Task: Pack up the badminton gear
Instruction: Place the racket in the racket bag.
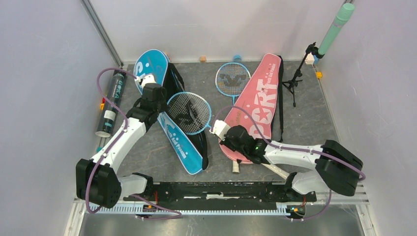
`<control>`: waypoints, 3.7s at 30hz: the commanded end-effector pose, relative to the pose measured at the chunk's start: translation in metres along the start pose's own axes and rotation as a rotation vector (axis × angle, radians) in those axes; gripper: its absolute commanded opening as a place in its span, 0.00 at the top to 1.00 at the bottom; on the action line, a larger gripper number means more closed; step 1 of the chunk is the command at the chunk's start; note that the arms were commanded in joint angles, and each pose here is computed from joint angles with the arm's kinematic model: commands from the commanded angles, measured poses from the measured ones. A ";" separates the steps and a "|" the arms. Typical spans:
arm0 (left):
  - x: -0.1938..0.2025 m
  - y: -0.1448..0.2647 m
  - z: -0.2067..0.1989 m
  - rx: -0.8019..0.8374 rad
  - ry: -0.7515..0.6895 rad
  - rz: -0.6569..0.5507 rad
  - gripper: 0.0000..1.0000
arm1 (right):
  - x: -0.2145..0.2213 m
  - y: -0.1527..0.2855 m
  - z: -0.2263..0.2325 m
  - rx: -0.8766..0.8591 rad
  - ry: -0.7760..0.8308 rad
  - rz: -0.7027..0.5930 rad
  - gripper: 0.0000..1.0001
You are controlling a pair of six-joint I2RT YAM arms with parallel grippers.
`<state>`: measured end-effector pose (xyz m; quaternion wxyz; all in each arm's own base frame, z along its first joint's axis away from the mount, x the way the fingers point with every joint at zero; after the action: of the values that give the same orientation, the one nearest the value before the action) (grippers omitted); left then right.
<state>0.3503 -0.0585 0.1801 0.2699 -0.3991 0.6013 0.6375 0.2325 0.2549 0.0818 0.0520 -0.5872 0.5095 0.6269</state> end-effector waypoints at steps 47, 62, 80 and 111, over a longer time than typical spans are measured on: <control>0.089 0.028 -0.101 0.592 -0.072 -0.031 0.98 | -0.001 0.038 0.099 -0.622 -0.312 -0.014 0.25; 0.095 0.029 -0.098 0.589 -0.064 -0.016 0.98 | 0.033 -0.005 0.110 -0.394 -0.293 0.211 0.66; 0.123 0.061 -0.118 0.755 -0.032 0.038 0.98 | -0.145 -0.023 0.132 -0.532 -0.340 -0.054 1.00; 0.134 0.083 -0.150 0.935 -0.006 0.054 0.98 | -0.203 0.006 0.139 -0.752 -0.424 -0.343 1.00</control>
<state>0.2898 -0.1542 0.0923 0.3735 -0.3252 0.7193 0.4872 0.1750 0.3345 0.0768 -0.0870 -0.3911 0.4678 0.7878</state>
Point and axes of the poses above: each gripper's point midway between its finger pads, its own y axis back along the fingers, its own z axis along the line the jaws close on, x = y × z, the point moved 1 cm from there along y, back along the fingers, and after that the axes turned 10 degrees about -y, right-handed, at the moved point
